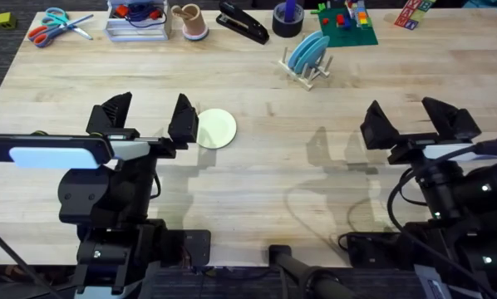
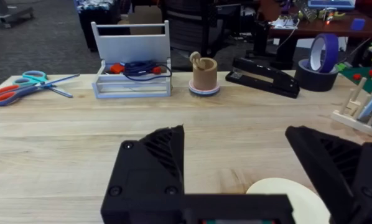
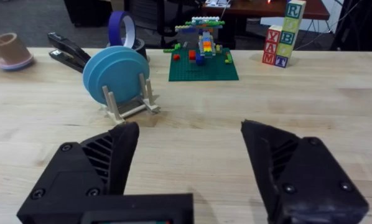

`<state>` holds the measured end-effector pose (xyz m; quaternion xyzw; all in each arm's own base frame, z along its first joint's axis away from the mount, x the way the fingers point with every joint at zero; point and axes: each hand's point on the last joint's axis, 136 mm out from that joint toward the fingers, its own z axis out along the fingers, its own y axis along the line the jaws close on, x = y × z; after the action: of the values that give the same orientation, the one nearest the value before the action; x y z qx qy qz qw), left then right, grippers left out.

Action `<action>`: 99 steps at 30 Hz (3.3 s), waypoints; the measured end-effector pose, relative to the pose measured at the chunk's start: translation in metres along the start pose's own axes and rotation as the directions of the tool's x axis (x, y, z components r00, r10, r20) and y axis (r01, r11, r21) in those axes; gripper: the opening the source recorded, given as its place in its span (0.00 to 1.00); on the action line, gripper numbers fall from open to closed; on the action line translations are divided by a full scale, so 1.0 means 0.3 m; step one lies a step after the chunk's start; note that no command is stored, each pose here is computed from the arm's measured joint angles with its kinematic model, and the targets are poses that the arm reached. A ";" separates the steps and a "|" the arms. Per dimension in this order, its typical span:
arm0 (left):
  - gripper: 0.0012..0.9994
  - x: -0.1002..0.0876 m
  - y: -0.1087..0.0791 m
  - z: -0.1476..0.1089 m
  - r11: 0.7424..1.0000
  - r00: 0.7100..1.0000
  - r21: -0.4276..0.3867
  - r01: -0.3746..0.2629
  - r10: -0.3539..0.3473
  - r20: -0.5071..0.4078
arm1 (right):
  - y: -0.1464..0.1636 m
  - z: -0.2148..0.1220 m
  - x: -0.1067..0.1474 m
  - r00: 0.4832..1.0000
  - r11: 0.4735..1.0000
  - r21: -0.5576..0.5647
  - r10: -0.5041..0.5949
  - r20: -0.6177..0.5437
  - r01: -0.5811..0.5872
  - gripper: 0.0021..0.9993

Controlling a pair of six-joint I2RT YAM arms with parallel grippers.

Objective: Pick up the plates from the table one by one and place each into a slot on the dish rack.

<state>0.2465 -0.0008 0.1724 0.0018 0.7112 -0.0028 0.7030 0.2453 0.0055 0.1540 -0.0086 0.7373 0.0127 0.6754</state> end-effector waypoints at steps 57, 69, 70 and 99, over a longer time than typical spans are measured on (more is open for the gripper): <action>0.99 -0.287 0.002 0.083 1.000 0.641 -0.009 0.008 -0.012 -0.768 | 0.002 0.061 -0.299 0.738 0.999 0.018 0.036 -0.674 -0.032 1.00; 0.99 -0.201 -0.008 0.127 1.000 0.558 0.001 0.023 -0.012 -0.830 | 0.002 0.070 -0.288 0.724 0.999 0.025 0.045 -0.688 -0.038 0.99; 0.99 -0.202 -0.008 0.130 1.000 0.561 0.001 0.024 -0.013 -0.828 | 0.002 0.070 -0.287 0.724 0.999 0.025 0.045 -0.688 -0.038 1.00; 0.04 -0.167 -0.087 0.046 0.858 0.524 0.188 0.478 -0.106 -0.845 | 0.002 0.070 -0.290 0.725 0.999 0.025 0.045 -0.687 -0.038 0.99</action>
<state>0.2606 -0.0271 0.2224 0.0234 0.9245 -0.2671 0.2711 0.2740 0.0063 0.2389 0.0070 0.9348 0.0205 0.3545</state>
